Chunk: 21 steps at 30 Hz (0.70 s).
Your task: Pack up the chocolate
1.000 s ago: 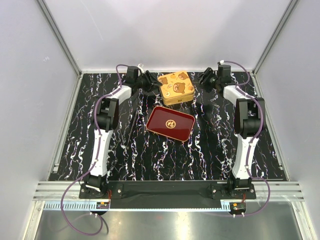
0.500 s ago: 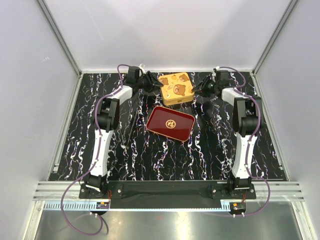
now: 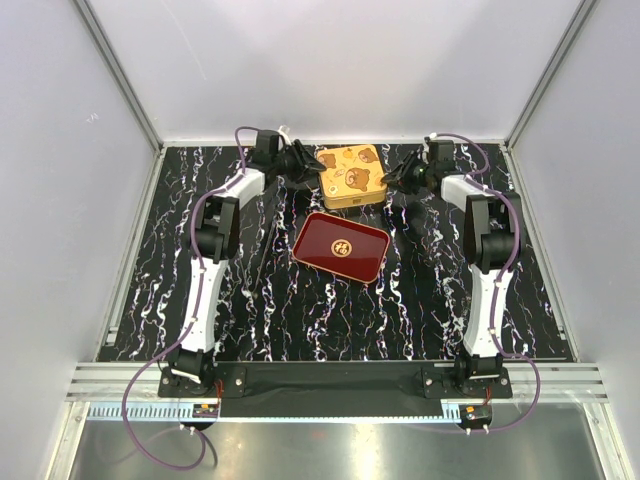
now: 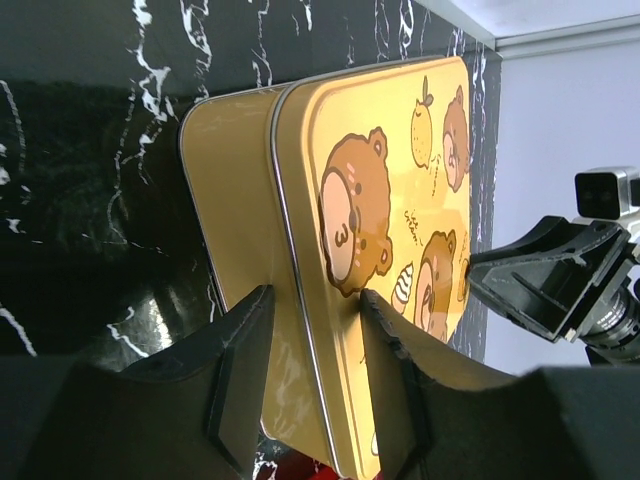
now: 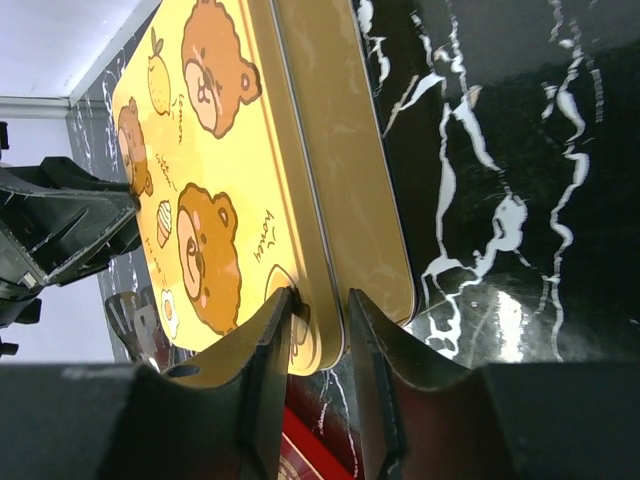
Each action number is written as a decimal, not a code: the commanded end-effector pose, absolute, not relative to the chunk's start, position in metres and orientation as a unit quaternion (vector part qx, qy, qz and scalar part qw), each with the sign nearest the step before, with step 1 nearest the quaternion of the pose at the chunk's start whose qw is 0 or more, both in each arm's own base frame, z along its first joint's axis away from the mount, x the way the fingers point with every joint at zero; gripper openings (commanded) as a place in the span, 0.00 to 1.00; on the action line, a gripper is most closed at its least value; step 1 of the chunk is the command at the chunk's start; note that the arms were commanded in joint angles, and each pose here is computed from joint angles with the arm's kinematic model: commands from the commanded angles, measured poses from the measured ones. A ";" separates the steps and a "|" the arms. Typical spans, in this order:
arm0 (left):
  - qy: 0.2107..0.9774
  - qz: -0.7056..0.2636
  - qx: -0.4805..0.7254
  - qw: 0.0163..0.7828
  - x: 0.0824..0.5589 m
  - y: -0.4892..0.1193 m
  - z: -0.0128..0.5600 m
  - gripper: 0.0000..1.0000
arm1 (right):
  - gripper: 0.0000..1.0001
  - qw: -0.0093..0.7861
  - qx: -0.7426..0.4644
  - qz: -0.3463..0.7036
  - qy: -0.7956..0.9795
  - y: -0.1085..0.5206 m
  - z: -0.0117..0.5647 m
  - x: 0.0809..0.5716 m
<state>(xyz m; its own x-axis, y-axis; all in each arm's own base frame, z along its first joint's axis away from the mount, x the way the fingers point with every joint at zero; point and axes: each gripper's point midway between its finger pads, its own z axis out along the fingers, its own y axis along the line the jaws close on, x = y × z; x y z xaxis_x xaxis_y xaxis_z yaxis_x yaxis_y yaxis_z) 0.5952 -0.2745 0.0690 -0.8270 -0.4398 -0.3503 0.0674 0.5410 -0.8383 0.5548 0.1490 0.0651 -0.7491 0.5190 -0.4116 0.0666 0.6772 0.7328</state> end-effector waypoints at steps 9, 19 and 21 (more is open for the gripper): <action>0.806 -0.490 -0.088 0.321 0.608 -0.260 0.132 0.48 | 0.48 0.335 0.183 0.327 0.865 0.129 0.108 0.566; 0.768 -0.535 -0.068 0.345 0.611 -0.266 0.176 0.49 | 0.05 0.366 0.076 0.507 0.777 0.188 0.181 0.610; 0.766 -0.541 -0.064 0.342 0.610 -0.268 0.173 0.48 | 0.05 0.354 0.075 0.524 0.771 0.200 0.169 0.618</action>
<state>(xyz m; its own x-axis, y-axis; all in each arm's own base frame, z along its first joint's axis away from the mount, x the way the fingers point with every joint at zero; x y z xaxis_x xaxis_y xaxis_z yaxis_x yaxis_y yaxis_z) 0.6075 -0.2602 0.0912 -0.8064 -0.4711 -0.3575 0.1006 0.4864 -0.8679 0.6172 0.1689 0.1813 -0.6782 0.5225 -0.5168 -0.1898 0.5548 0.8100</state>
